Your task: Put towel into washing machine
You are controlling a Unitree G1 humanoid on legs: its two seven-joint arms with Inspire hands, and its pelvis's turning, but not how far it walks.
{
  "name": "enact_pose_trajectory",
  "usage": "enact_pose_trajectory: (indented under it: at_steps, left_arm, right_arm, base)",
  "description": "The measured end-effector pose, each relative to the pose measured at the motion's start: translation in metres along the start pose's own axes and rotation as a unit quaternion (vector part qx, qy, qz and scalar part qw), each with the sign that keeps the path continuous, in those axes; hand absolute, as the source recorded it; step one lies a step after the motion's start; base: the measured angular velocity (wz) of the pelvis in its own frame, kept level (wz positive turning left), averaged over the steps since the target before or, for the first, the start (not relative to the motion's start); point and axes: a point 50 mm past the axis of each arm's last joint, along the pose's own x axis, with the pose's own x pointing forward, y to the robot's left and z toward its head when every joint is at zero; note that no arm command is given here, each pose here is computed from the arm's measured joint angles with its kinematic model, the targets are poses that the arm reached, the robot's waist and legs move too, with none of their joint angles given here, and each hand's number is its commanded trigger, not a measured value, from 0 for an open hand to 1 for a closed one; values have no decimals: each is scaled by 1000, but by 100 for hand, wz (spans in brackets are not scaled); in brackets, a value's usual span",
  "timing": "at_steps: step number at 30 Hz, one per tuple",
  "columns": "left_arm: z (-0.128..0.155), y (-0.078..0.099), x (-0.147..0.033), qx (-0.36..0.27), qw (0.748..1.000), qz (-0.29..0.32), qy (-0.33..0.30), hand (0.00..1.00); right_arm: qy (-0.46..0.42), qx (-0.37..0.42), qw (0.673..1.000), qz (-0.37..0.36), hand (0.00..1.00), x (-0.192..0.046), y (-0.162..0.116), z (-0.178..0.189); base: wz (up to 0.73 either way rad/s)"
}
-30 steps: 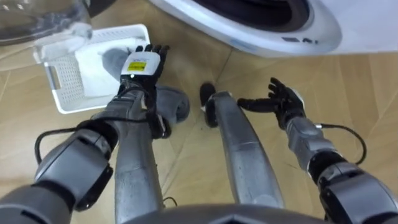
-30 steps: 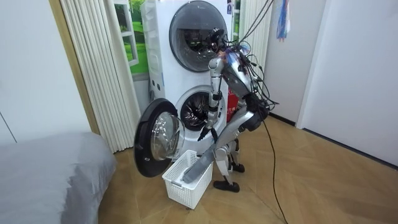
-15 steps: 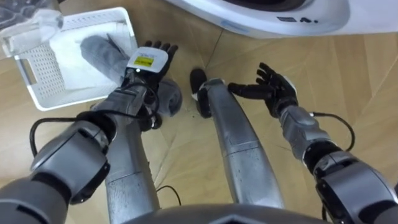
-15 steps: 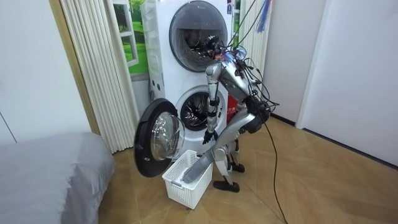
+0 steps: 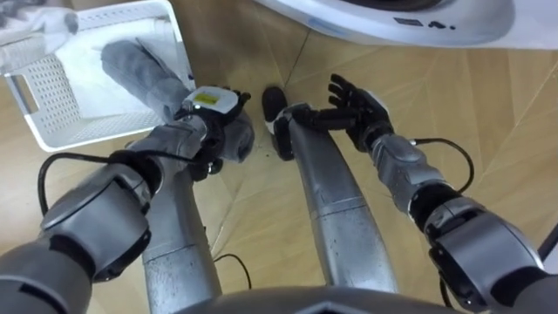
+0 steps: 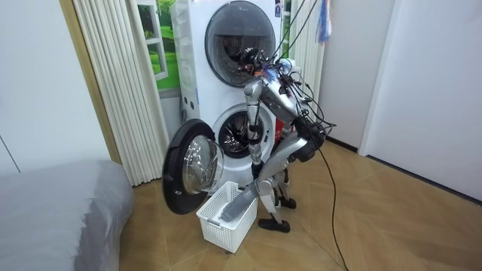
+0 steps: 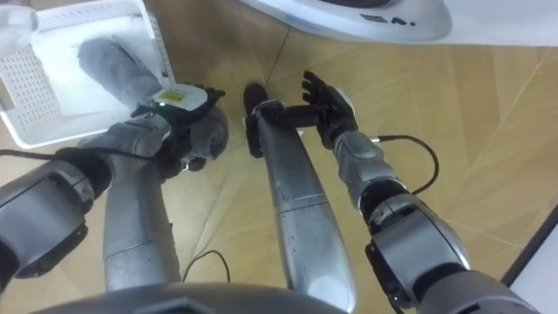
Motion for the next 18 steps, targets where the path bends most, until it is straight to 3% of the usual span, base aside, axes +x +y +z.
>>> enact_pose_trajectory:
  at_steps: [18]
  left_arm:
    - [-5,-6,-1,21,997,-66,28,100]
  right_arm:
    - [24,-4,1000,4,0,2,7,-5]
  base:
    - [3]
